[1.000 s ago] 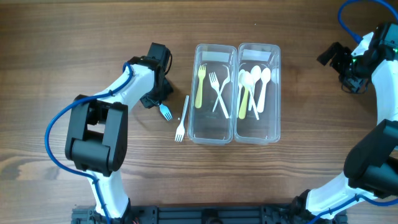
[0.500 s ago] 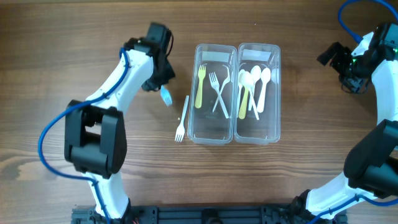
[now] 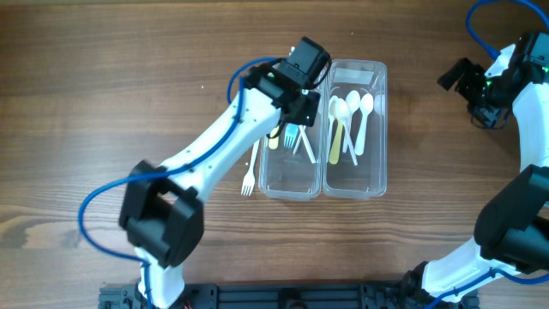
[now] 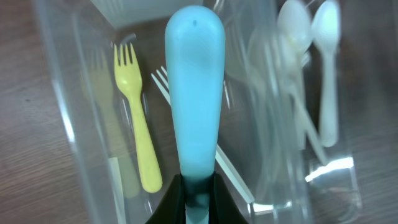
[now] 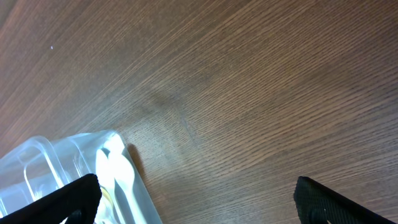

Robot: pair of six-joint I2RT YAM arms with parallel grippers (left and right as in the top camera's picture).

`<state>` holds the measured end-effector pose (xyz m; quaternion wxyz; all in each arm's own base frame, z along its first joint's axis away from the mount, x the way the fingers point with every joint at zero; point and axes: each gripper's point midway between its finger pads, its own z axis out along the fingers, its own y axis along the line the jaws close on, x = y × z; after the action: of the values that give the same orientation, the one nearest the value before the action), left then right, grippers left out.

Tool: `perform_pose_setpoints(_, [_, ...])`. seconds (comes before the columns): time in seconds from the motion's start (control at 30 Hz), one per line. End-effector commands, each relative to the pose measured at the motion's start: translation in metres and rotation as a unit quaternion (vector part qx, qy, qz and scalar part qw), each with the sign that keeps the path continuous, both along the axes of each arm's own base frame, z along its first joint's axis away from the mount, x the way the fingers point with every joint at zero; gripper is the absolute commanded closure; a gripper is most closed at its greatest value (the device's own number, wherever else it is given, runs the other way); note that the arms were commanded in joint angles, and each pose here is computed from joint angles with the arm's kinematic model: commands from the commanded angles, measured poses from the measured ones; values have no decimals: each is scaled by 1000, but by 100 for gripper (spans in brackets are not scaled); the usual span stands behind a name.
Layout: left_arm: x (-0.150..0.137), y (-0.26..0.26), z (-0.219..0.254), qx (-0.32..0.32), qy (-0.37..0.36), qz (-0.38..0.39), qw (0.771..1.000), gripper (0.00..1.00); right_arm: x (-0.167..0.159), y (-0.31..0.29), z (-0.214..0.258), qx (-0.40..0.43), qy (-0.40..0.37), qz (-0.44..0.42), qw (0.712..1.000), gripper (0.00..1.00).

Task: Pack container
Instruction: 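Place the light-blue fork into the left container and release, then move the left gripper down and grasp the last white fork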

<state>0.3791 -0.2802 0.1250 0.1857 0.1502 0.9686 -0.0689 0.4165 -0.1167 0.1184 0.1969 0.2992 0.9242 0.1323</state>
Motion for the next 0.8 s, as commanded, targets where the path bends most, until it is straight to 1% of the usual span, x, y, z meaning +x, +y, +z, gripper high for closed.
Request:
perform_pose_setpoints(0.0, [4, 2, -27, 29, 15, -11, 999, 69, 1, 3, -2, 6, 0, 5, 1000, 0])
perform_pose_setpoints(0.03, [6, 0, -26, 26, 9, -11, 1000, 53, 1, 3, -2, 6, 0, 5, 1000, 0])
perform_pose_setpoints(0.07, [8, -1, -22, 21, 3, -10, 1000, 46, 1, 3, -2, 6, 0, 5, 1000, 0])
perform_pose_setpoints(0.1, [10, -2, -18, 17, -2, -9, 1000, 43, 1, 3, -2, 6, 0, 5, 1000, 0])
perform_pose_setpoints(0.17, [14, -1, -4, 6, -17, -6, 1000, 42, 1, 3, -2, 6, 0, 5, 1000, 0])
perform_pose_setpoints(0.33, [23, 18, 39, -17, -48, 18, 999, 42, 0, 4, -3, 7, 2, 5, 1000, 0])
perform_pose_setpoints(0.4, [26, 42, 44, -6, -45, 52, 998, 44, 0, 4, -3, 7, 3, 5, 1000, 0])
perform_pose_setpoints(0.43, [28, 61, 42, 9, -35, 81, 996, 45, 0, 4, -3, 7, 3, 5, 1000, 0])
perform_pose_setpoints(0.53, [26, 111, 17, 28, 24, 146, 989, 52, 0, 4, -3, 7, 3, 5, 1000, 0])
perform_pose_setpoints(0.57, [24, 117, 9, 26, 36, 152, 987, 53, 0, 4, -3, 7, 2, 5, 1000, 1])
perform_pose_setpoints(0.63, [19, 127, -13, 25, 65, 148, 987, 54, 0, 4, -3, 6, 2, 5, 1000, 1])
perform_pose_setpoints(0.7, [7, 136, -41, 44, 94, 128, 986, 60, 0, 4, -3, 6, 2, 5, 1000, 0])
perform_pose_setpoints(0.77, [-6, 139, -61, 58, 114, 116, 985, 64, 0, 4, -3, 6, 2, 5, 1000, 0])
